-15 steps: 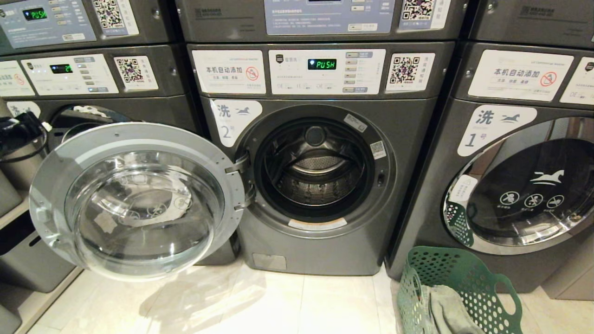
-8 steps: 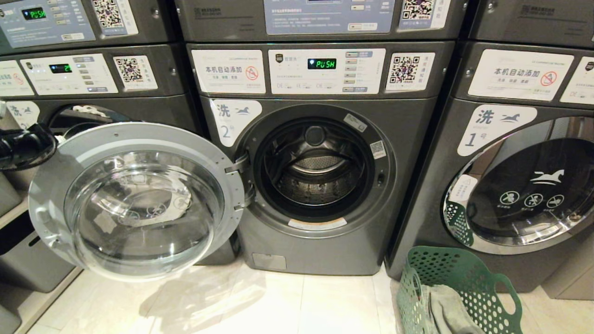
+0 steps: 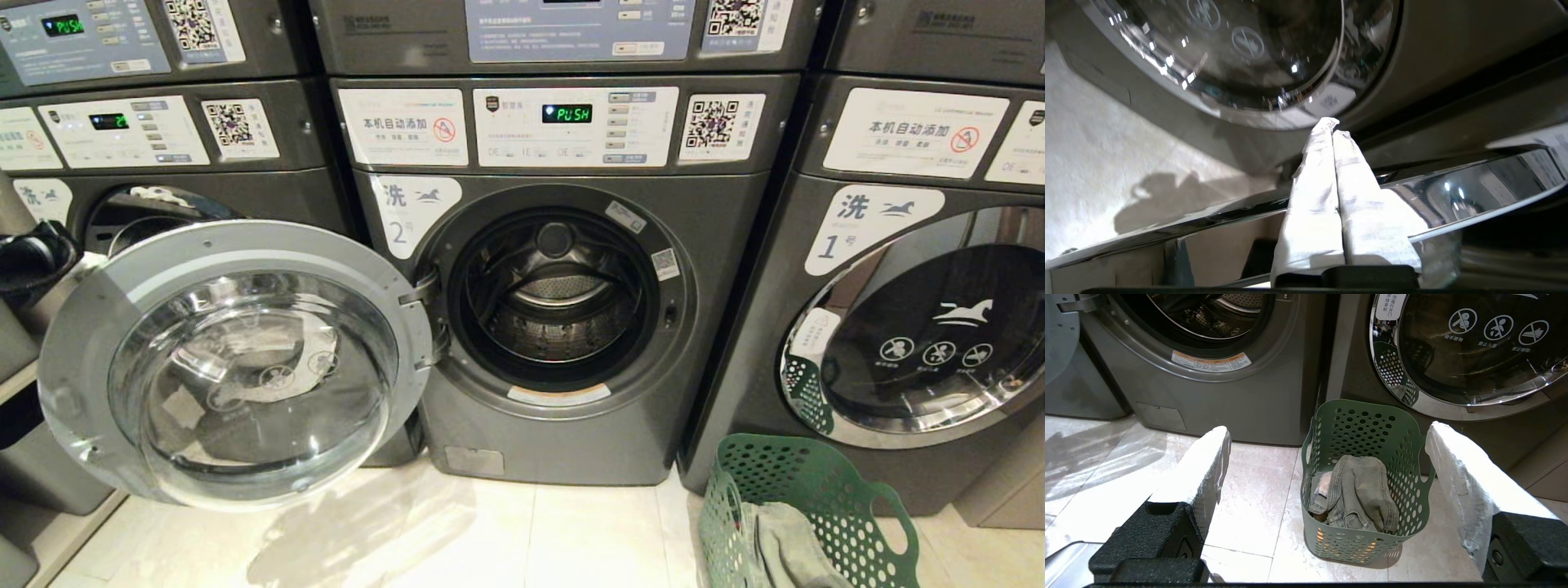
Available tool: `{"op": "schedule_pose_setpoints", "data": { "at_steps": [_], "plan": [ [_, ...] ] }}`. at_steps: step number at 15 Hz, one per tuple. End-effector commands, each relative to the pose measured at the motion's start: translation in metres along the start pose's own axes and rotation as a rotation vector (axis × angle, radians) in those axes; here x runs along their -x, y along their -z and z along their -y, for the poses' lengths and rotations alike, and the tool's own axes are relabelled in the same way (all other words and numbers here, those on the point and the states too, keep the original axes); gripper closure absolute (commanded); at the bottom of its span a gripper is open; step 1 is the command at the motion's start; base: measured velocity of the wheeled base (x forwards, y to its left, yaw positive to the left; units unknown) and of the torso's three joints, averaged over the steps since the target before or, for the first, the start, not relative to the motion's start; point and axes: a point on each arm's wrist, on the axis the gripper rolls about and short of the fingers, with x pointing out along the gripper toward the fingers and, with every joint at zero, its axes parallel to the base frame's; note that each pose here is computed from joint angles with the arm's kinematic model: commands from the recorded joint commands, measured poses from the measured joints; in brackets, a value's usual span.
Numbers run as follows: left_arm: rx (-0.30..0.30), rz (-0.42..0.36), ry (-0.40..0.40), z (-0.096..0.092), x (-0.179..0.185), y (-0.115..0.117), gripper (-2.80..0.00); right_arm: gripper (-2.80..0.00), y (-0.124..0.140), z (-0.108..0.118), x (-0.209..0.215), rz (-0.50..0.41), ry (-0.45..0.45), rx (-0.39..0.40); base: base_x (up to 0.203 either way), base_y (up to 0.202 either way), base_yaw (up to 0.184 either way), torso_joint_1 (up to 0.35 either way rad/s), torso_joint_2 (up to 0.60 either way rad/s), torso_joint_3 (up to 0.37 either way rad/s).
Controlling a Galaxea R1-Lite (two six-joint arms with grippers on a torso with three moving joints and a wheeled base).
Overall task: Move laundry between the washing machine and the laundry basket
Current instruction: Close the washing machine door with the left hand
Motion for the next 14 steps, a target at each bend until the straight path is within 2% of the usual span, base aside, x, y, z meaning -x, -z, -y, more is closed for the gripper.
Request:
{"op": "schedule_pose_setpoints", "data": {
  "at_steps": [1,3,6,10,12,14],
  "plan": [
    [0.047,-0.078,0.021,0.024,0.039,-0.002,0.00,-2.80,0.000,0.000,0.000,-0.002,-0.003,0.001,0.000,0.000,0.000,0.000,0.00,0.000],
    [0.108,-0.180,0.024,0.042,0.069,0.004,0.00,-2.80,0.000,0.000,0.000,-0.004,-0.003,0.001,0.000,0.000,0.000,0.000,0.00,0.000],
    [0.164,-0.280,0.012,0.066,0.105,0.014,0.00,-2.80,0.000,0.000,0.000,-0.004,-0.001,-0.001,0.000,0.000,0.000,0.000,0.00,0.000],
    [0.227,-0.457,0.022,0.116,0.164,0.041,0.00,-2.80,0.000,0.000,0.000,-0.004,-0.001,-0.001,0.000,0.000,0.000,0.000,0.00,0.000],
    [0.290,-0.493,0.015,0.132,0.185,0.049,0.00,-2.80,0.000,0.000,0.000,-0.004,0.000,-0.002,0.000,0.000,0.000,0.000,0.00,0.000],
    [0.278,-0.448,-0.078,0.124,0.176,0.045,0.00,-2.80,0.000,0.000,-0.001,0.006,0.001,-0.001,0.000,0.000,0.000,0.000,0.00,0.000]
  ]
}}
